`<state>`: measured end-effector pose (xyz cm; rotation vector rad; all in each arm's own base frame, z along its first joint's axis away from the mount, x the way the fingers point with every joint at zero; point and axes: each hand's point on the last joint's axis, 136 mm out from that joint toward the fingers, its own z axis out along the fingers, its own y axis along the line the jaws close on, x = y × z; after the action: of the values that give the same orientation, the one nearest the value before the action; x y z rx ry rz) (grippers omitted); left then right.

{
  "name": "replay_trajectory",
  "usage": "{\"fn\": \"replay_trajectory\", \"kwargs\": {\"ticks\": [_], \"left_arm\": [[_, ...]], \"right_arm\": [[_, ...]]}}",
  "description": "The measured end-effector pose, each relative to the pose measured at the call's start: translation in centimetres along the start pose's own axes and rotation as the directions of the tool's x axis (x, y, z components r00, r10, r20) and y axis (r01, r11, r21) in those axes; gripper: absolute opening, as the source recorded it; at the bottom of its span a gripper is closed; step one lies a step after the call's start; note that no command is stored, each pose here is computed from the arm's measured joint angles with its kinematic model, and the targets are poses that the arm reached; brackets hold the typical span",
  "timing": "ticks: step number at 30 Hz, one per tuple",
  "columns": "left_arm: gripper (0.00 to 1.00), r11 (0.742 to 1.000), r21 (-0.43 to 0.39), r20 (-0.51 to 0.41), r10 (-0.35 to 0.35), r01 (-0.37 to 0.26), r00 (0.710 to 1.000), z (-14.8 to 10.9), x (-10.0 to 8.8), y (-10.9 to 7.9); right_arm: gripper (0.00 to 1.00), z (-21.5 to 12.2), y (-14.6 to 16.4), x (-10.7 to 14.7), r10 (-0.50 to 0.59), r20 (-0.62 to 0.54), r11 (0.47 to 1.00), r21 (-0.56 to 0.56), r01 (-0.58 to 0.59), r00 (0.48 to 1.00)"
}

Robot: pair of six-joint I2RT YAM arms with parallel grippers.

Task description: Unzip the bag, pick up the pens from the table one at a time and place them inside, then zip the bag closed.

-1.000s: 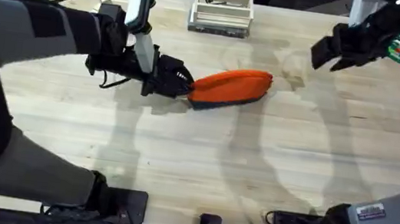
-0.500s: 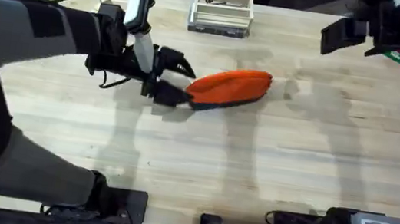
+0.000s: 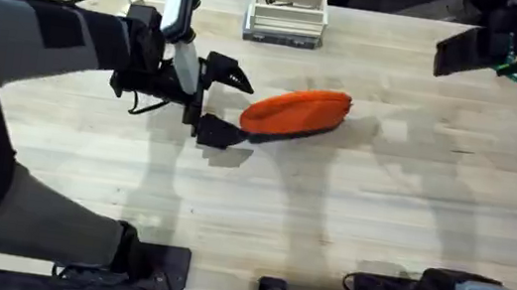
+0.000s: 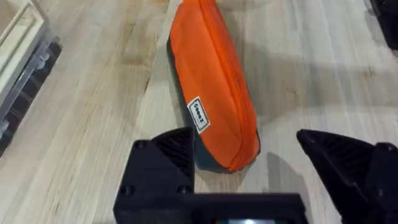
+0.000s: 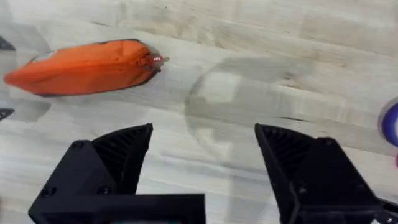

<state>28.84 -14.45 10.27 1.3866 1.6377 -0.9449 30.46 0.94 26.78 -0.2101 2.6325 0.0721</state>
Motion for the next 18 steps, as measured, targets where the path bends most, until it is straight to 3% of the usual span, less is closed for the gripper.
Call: {"fn": "replay_trajectory", "kwargs": {"ticks": [5,9,13,14,18], "left_arm": [[0.992,1.000,0.011,-0.011,-0.028,0.028,1.000,-0.1,-0.1,-0.2],[0.992,0.999,0.002,-0.066,-0.033,0.034,0.997,-1.1,-1.3,0.1],[0.992,0.999,-0.039,-0.135,0.014,-0.019,0.991,-3.3,-4.4,0.4],[0.992,0.996,-0.068,-0.176,0.050,-0.063,0.983,-5.0,-6.9,0.2],[0.992,0.994,-0.083,-0.225,0.052,-0.072,0.973,-6.6,-9.0,-0.9]], "right_arm": [[0.998,-1.7,0.3,0.9,-0.043,0.020,0.999,0.004,0.043,0.999],[0.998,-3.1,0.5,1.2,-0.061,0.054,0.998,0.011,0.061,0.997],[0.998,-4.5,1.2,1.3,-0.074,0.102,0.997,-0.009,0.075,0.992],[0.998,-5.3,1.8,1.6,-0.082,0.130,0.996,-0.025,0.086,0.988],[0.998,-5.5,2.1,2.4,-0.087,0.139,0.995,-0.035,0.092,0.986]]}}
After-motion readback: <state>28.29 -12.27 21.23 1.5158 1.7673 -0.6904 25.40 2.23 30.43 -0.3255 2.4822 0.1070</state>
